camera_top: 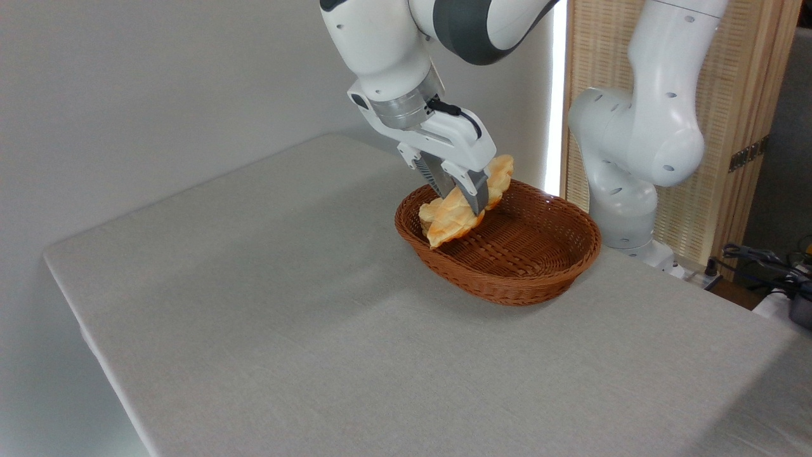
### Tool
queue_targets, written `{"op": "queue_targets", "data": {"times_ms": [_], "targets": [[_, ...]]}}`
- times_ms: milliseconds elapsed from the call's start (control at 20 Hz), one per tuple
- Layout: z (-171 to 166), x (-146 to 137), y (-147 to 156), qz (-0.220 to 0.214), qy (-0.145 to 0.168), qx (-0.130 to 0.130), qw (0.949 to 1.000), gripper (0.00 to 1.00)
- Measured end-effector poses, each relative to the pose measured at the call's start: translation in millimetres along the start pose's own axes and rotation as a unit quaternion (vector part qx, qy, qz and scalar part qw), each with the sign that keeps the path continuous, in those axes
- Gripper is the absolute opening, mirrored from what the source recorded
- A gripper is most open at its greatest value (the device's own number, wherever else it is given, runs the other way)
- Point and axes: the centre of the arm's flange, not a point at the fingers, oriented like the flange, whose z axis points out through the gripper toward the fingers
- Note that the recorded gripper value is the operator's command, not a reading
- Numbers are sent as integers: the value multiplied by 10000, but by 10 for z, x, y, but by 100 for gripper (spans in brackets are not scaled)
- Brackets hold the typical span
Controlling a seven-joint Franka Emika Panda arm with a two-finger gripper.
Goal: Put bread into the basket
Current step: 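Lower the bread into the wicker basket beside the roll and release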
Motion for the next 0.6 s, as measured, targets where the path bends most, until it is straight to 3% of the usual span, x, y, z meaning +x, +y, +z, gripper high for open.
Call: {"op": "queue_targets", "data": {"times_ms": [150,400,600], "targets": [[74,-3,12,9,-116,-65,9999,64],[274,70,23,56,-353,-161,9992,89],[364,176,51,132,-475,-161,9987,95]]}}
